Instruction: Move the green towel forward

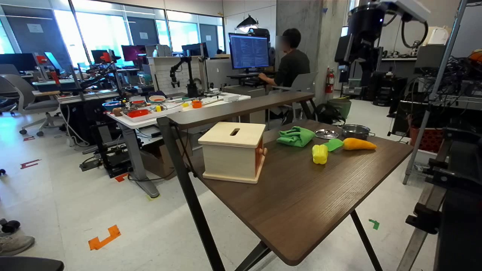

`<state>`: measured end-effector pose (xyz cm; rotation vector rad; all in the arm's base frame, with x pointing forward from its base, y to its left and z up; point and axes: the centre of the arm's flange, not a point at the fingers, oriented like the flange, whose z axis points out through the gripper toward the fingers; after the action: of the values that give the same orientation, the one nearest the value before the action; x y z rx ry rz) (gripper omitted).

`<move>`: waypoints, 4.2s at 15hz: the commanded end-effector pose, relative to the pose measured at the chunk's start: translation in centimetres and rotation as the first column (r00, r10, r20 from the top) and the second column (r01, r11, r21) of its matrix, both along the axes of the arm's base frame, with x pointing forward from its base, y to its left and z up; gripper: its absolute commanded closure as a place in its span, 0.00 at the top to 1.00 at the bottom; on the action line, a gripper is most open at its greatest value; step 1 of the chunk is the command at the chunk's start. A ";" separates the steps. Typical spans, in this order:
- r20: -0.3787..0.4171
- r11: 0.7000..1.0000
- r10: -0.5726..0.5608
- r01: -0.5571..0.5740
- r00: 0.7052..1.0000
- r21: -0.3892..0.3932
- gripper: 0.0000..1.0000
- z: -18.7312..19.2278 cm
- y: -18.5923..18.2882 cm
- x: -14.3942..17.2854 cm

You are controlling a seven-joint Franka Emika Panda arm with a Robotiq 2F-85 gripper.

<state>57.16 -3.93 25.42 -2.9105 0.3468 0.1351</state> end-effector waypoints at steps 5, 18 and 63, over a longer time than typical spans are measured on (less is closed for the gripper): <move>0.047 0.972 -0.235 0.234 0.971 0.024 1.00 -8.3 -3.8 9.7; 0.110 0.922 -0.374 0.382 0.921 -0.061 1.00 -17.5 -0.5 17.1; -0.044 0.979 -0.110 0.101 0.993 -0.175 1.00 -8.4 7.8 1.1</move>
<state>62.00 4.50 10.69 -3.0683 0.5959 0.2563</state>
